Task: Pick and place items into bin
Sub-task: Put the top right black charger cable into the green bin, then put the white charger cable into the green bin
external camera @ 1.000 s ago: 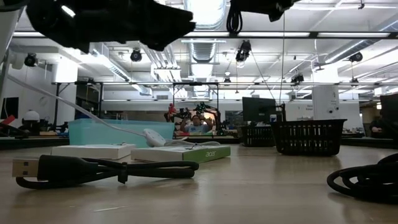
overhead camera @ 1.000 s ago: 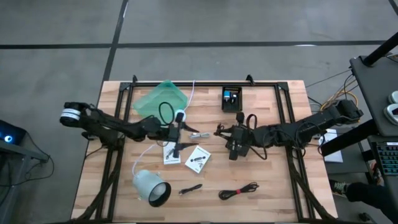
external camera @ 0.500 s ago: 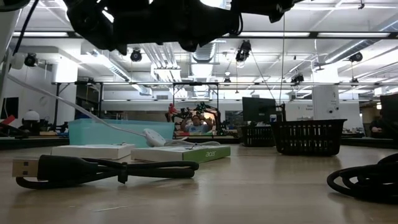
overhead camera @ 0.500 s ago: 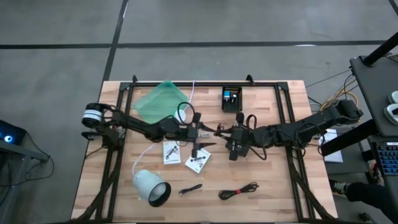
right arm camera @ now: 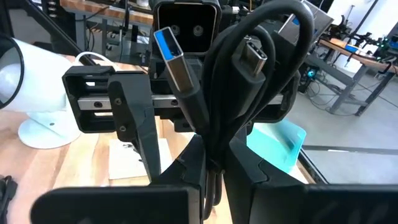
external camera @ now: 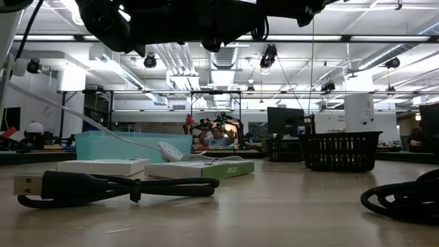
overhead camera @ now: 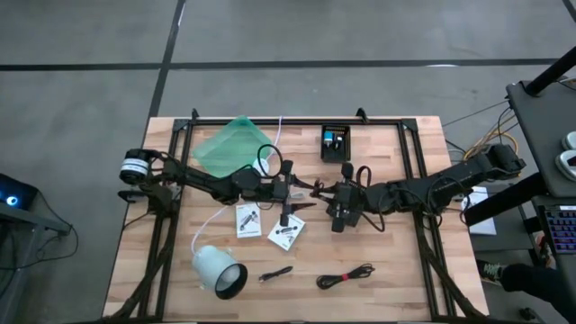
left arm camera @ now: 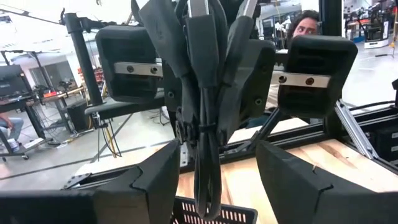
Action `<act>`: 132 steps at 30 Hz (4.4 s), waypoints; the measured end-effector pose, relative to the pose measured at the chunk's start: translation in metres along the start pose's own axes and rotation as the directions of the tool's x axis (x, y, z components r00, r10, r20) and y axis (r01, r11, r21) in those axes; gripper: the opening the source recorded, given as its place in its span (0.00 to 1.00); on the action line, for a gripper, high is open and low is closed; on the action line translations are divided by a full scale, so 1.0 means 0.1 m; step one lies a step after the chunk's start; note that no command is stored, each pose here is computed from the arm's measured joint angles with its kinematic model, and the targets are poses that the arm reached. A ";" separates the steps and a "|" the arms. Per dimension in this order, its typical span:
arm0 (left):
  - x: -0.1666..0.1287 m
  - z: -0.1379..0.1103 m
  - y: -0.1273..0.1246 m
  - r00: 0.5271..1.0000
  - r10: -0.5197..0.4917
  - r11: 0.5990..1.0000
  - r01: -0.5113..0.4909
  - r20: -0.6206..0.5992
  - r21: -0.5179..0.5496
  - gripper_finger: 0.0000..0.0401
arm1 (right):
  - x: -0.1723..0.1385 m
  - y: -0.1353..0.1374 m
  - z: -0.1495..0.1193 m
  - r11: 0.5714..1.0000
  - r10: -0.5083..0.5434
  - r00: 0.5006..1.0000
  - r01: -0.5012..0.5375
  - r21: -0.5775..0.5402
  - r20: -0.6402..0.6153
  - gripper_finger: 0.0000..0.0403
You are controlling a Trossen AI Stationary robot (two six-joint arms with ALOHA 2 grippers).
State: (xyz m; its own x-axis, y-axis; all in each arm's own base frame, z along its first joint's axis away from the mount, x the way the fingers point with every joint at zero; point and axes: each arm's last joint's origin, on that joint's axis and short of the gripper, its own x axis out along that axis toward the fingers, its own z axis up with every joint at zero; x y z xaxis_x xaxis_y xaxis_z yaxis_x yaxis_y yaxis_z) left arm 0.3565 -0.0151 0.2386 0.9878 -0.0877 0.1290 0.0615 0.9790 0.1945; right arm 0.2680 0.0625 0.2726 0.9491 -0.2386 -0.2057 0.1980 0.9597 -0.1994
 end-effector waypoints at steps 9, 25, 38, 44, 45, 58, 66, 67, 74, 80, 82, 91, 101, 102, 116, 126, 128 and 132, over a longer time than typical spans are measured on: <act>0.00 -0.03 0.06 1.000 0.016 1.000 -0.016 -0.021 0.001 0.26 | 0.00 0.00 0.01 1.000 -0.001 1.000 0.001 0.002 0.010 0.06; -0.09 0.04 0.14 0.989 0.015 1.000 -0.016 -0.145 -0.005 0.03 | -0.05 -0.04 0.03 0.999 -0.023 1.000 0.023 -0.022 0.003 0.32; -0.64 0.61 0.29 0.874 0.238 0.969 -0.244 -0.424 0.041 0.03 | -0.06 -0.04 -0.33 0.970 -0.139 0.951 0.187 0.154 -0.276 0.36; -0.76 0.71 0.44 0.793 0.292 0.942 -0.337 -0.535 0.015 0.03 | 0.08 0.07 -0.70 0.960 -0.157 0.910 0.231 0.156 -0.384 0.33; -0.76 0.73 0.48 0.775 0.303 0.934 -0.357 -0.554 0.011 0.03 | 0.11 0.09 -0.76 0.961 -0.165 0.904 0.238 0.144 -0.394 0.33; -0.96 0.75 1.06 0.423 0.375 0.789 -0.612 -0.825 0.044 0.03 | 0.46 0.22 -0.96 0.947 -0.307 0.868 0.321 -0.031 -0.390 0.29; -1.19 0.56 1.37 0.219 0.378 0.696 -0.708 -0.900 0.119 0.03 | 0.45 0.21 -0.96 0.947 -0.308 0.866 0.320 -0.037 -0.395 0.30; -1.22 0.53 1.40 0.186 0.372 0.678 -0.724 -0.910 0.129 0.03 | 0.46 0.21 -0.96 0.947 -0.308 0.866 0.320 -0.035 -0.393 0.30; -1.41 0.32 1.66 0.018 0.331 0.602 -0.774 -0.943 0.197 0.03 | 0.46 0.21 -0.97 0.947 -0.309 0.864 0.318 -0.045 -0.398 0.28; -1.48 0.08 1.78 -0.100 0.249 0.588 -0.775 -0.963 0.233 0.03 | 0.46 0.21 -0.97 0.947 -0.309 0.864 0.318 -0.045 -0.398 0.26; -1.47 0.01 1.81 -0.120 0.233 0.588 -0.773 -0.965 0.239 0.03 | 0.46 0.21 -0.97 0.947 -0.309 0.864 0.318 -0.045 -0.398 0.26; -1.45 -0.09 1.83 -0.147 0.212 0.638 -0.728 -0.966 0.251 0.11 | 0.46 0.21 -0.97 0.947 -0.309 0.863 0.318 -0.046 -0.399 0.26; -1.46 0.00 1.80 -0.115 0.226 0.727 -0.641 -0.967 0.246 0.33 | 0.45 0.21 -0.97 0.947 -0.309 0.863 0.317 -0.046 -0.399 0.25; -1.45 0.02 1.79 -0.105 0.221 0.733 -0.638 -0.970 0.236 0.35 | 0.45 0.21 -0.97 0.947 -0.309 0.863 0.318 -0.046 -0.399 0.25; -1.01 0.31 1.47 0.296 -0.013 0.882 -0.447 -0.955 -0.151 0.40 | 0.45 0.21 -0.99 0.947 -0.311 0.858 0.316 -0.058 -0.409 0.25; -0.47 0.23 0.78 0.454 -0.135 0.984 -0.043 -0.881 -0.172 0.40 | 0.44 0.21 -1.00 0.947 -0.314 0.850 0.312 -0.075 -0.423 0.23; -0.39 0.17 0.69 0.461 -0.146 0.985 -0.013 -0.875 -0.171 0.40 | 0.43 0.20 -1.01 0.947 -0.315 0.848 0.311 -0.080 -0.426 0.23; -0.22 -0.02 0.57 0.458 -0.141 0.988 0.012 -0.878 -0.153 0.40 | 0.43 0.20 -1.02 0.947 -0.316 0.845 0.310 -0.087 -0.432 0.22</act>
State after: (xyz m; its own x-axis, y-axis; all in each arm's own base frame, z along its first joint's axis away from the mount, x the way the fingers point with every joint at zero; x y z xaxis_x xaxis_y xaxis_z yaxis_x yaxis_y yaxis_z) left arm 0.3384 0.0433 0.2451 0.5691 -0.0166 -0.8221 0.0945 0.9945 0.0453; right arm 0.2879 0.0567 0.1625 0.6334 -0.5691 -0.5244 0.4605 0.8218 -0.3356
